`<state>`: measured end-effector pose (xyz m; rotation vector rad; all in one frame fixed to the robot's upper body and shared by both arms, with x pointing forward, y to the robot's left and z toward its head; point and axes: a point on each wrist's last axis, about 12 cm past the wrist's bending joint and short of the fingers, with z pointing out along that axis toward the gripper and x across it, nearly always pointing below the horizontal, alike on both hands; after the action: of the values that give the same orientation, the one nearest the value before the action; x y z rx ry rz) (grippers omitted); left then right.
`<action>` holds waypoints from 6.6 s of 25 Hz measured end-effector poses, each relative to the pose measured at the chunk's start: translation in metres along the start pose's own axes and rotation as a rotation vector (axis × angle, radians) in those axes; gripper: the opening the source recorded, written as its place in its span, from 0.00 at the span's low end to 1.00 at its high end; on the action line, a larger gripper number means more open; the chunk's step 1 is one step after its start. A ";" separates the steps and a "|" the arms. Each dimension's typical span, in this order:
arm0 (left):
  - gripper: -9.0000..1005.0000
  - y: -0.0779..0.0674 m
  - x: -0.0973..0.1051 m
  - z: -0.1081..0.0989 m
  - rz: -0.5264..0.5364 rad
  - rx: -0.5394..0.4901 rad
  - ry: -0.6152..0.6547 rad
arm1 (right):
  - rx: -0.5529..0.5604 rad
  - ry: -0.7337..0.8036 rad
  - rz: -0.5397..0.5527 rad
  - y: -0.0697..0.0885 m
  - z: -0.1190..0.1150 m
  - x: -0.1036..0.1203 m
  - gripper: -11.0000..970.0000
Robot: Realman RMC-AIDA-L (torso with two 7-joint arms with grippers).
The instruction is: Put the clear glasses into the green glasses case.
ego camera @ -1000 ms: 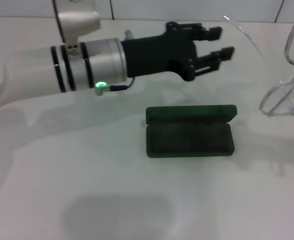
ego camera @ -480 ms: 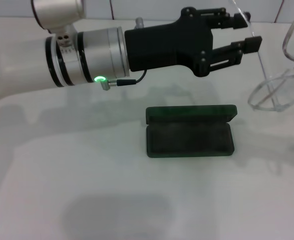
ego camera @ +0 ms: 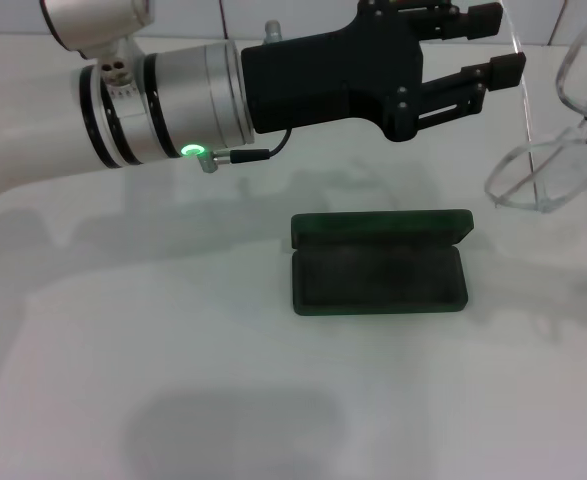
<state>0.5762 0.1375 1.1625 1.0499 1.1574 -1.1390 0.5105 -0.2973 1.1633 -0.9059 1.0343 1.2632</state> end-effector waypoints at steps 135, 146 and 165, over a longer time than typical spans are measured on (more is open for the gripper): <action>0.51 0.021 0.026 -0.117 -0.104 -0.550 -0.057 | -0.016 1.279 0.284 -0.085 0.171 0.001 0.07; 0.51 0.021 0.026 -0.119 -0.104 -0.548 -0.043 | -0.060 1.444 0.055 -0.078 0.197 0.012 0.07; 0.51 0.021 0.025 -0.118 -0.089 -0.545 -0.041 | -0.061 1.529 -0.051 -0.069 0.211 0.040 0.07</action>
<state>0.5838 0.2537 1.1246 0.5568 1.3885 -0.8339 0.6015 -0.0924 1.1872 -1.9965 2.0676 0.3523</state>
